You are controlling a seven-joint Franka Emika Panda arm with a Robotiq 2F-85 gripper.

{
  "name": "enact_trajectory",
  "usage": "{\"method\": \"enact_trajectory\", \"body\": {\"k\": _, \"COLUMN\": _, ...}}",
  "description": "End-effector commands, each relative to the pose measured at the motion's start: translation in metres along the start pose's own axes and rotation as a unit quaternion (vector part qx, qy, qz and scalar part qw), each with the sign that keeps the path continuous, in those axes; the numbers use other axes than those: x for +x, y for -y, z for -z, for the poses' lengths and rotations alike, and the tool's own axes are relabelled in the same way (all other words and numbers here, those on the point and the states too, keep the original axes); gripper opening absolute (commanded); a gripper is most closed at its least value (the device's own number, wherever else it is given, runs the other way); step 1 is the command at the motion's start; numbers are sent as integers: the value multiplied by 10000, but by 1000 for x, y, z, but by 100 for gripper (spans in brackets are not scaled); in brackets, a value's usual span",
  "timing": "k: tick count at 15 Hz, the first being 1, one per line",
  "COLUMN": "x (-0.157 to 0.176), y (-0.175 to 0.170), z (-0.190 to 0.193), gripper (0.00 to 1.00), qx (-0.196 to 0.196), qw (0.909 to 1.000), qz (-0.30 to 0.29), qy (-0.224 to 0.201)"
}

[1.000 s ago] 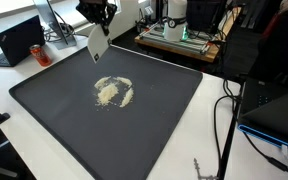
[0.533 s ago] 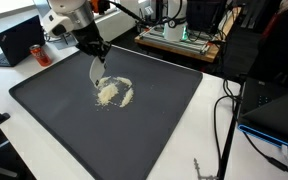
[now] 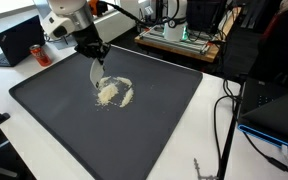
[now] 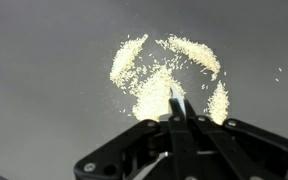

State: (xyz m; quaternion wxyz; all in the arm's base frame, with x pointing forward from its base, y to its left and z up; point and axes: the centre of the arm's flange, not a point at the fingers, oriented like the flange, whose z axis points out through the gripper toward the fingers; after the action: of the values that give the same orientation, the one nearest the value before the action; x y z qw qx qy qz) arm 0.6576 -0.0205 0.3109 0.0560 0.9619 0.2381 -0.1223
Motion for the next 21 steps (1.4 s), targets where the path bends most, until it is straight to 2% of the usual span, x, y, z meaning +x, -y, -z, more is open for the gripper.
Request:
{"method": "enact_trajectory", "body": {"k": 1, "x": -9, "y": -10, "z": -17, "gripper": 1, "qx": 13, "qw": 9991, "qz": 363, "qy": -221}}
{"method": "enact_trajectory", "body": {"k": 12, "x": 1, "y": -32, "z": -82, "gripper": 1, "qx": 46, "qw": 9941, "qz": 998, "qy": -412}}
{"method": "enact_trajectory", "body": {"k": 21, "x": 9, "y": -30, "z": -106, "gripper": 1, "qx": 247, "qw": 9847, "qz": 1684, "qy": -380}}
